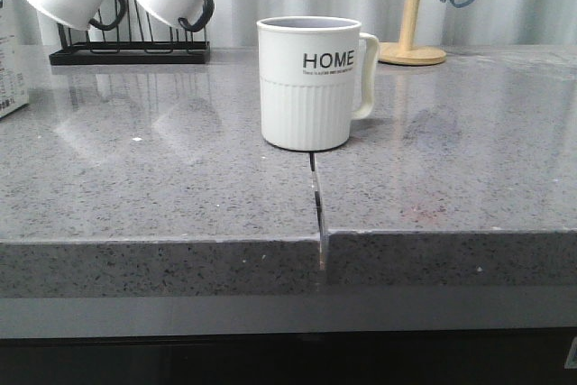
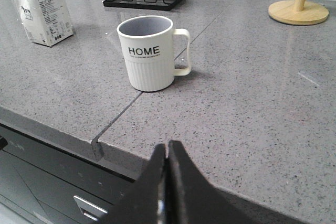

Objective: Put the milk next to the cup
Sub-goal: 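Reach the left gripper to the Pascual milk carton and grasp its top, then lift the milk carton and carry it toward the HOME mug, then lower the carton beside the mug and open the left gripper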

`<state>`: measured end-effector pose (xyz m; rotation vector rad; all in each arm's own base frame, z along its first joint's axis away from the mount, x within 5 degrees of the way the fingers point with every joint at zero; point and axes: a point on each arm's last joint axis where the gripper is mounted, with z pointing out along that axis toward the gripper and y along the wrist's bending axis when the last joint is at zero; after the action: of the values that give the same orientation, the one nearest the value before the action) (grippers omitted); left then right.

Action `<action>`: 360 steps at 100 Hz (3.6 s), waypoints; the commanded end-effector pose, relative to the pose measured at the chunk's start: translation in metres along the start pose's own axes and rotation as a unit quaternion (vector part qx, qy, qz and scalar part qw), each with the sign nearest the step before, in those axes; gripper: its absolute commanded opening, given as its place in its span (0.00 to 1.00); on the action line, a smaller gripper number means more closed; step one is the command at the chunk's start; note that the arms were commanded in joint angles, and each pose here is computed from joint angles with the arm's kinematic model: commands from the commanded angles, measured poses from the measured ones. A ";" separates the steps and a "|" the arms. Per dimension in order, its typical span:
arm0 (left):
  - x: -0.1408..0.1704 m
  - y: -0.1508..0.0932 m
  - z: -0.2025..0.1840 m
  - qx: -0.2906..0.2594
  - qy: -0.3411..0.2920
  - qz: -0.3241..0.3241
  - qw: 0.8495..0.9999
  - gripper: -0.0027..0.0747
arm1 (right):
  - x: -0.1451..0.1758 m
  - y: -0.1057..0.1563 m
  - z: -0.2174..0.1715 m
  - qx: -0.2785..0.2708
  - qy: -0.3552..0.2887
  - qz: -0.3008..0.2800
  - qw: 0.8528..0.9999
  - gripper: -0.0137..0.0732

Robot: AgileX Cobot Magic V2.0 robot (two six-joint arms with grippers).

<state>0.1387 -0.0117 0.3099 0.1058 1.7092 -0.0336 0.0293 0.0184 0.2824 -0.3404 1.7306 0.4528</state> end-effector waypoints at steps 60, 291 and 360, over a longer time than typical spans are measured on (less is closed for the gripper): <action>-0.020 0.009 0.108 -0.032 -0.074 -0.072 0.994 0.85 | -0.014 0.001 -0.002 0.000 -0.043 -0.005 0.999 0.15; -0.025 -0.197 0.128 0.086 0.014 -0.098 0.991 0.96 | -0.014 0.001 -0.002 0.000 -0.043 -0.005 0.999 0.15; -0.030 -0.113 0.048 0.120 -0.064 -0.058 0.989 0.62 | -0.014 0.001 -0.002 0.000 -0.043 -0.005 0.999 0.15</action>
<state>0.1831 -0.1460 0.3061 0.1782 1.6909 -0.3467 0.0293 0.0183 0.2822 -0.3400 1.7321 0.4518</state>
